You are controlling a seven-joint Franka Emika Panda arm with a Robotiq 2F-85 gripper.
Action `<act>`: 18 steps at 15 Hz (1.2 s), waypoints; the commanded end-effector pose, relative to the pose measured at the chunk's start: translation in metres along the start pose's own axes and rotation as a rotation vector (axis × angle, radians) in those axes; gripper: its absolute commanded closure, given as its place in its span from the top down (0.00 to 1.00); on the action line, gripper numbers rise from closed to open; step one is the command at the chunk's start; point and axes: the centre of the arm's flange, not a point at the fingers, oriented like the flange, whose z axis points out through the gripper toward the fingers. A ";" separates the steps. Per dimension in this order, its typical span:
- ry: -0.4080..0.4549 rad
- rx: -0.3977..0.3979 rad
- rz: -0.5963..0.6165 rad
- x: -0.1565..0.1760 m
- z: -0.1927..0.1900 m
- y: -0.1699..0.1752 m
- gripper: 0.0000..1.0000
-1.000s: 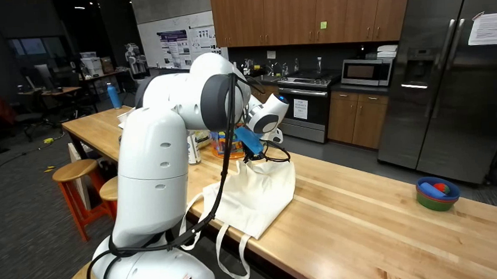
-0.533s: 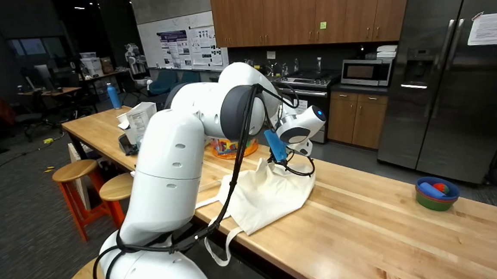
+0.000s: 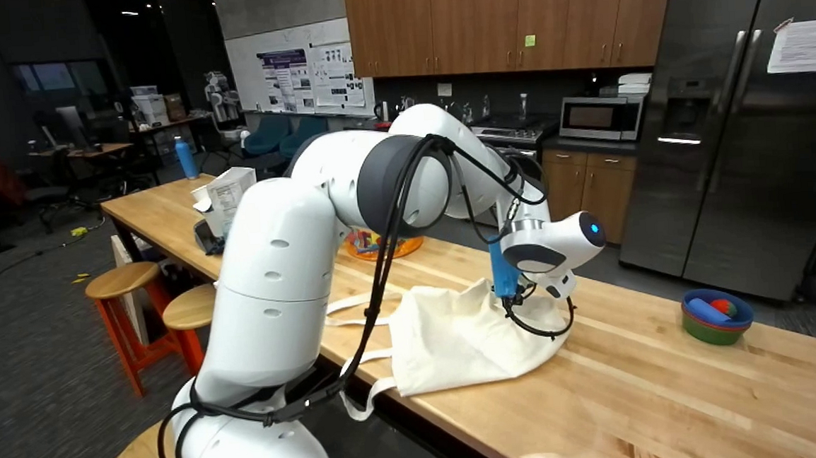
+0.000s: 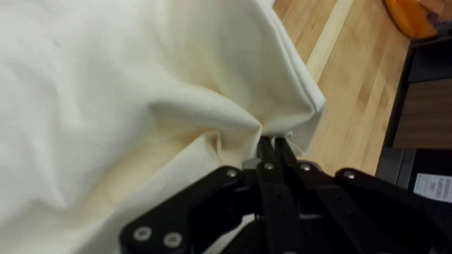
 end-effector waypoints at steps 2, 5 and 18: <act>0.100 0.004 0.105 -0.016 -0.049 0.059 0.01; 0.127 -0.033 0.126 -0.024 -0.064 0.071 0.01; -0.022 -0.353 -0.293 -0.117 -0.003 -0.080 0.01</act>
